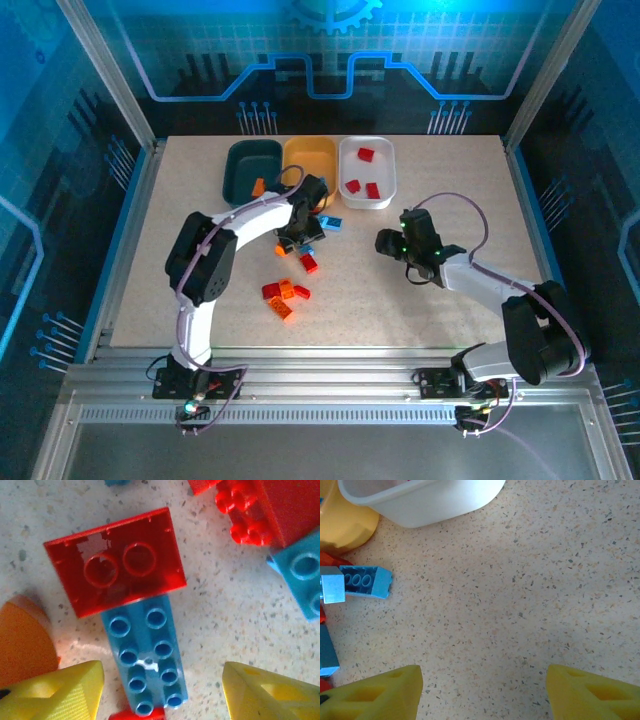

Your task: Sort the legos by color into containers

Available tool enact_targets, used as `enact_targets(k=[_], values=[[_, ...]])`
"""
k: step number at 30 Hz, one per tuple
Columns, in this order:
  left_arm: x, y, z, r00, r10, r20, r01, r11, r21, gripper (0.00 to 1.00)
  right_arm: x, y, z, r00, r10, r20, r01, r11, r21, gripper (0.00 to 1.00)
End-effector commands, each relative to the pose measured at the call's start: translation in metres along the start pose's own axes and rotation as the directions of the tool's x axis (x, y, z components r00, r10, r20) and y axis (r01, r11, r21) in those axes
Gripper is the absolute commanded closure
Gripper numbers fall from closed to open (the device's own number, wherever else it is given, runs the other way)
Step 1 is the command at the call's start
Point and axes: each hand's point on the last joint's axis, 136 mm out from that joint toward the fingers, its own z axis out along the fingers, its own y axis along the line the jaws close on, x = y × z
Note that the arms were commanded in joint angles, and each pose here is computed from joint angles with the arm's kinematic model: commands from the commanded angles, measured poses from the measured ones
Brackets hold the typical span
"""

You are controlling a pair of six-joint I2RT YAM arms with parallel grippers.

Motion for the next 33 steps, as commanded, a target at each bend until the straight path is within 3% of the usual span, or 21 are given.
enact_targets(k=[1, 7, 10, 15, 22, 29, 33], values=[[-0.009, 0.014, 0.015, 0.999, -0.032, 0.017, 0.033, 0.997, -0.07, 0.39, -0.004, 0.009, 0.0, 1.0, -0.023, 0.008, 0.023, 1.0, -0.01, 0.33], [-0.011, 0.015, 0.021, 0.999, -0.032, 0.013, 0.033, 0.998, -0.054, 0.5, -0.005, 0.01, -0.001, 1.0, -0.027, 0.008, 0.027, 1.0, -0.014, 0.33], [-0.01, 0.015, 0.017, 0.999, -0.028, 0.018, 0.029, 0.999, -0.039, 0.64, -0.004, 0.01, -0.001, 1.0, -0.027, 0.007, 0.027, 0.999, -0.016, 0.33], [-0.007, -0.009, -0.023, 0.997, 0.051, 0.063, -0.056, 0.996, 0.069, 0.81, -0.006, 0.01, -0.003, 0.999, -0.028, 0.015, 0.028, 0.999, -0.016, 0.34], [-0.053, -0.046, -0.072, 0.976, 0.121, 0.178, -0.149, 0.977, 0.149, 0.83, -0.005, 0.01, -0.002, 0.999, -0.031, 0.013, 0.031, 0.999, -0.013, 0.34], [-0.123, -0.072, -0.062, 0.983, 0.091, 0.157, -0.116, 0.981, 0.156, 0.81, -0.006, 0.011, -0.004, 0.999, -0.031, 0.02, 0.031, 0.999, -0.016, 0.35], [-0.152, -0.084, -0.068, 0.976, 0.083, 0.201, -0.118, 0.979, 0.166, 0.83, -0.008, 0.011, -0.007, 0.999, -0.04, 0.035, 0.041, 0.999, -0.012, 0.35]])
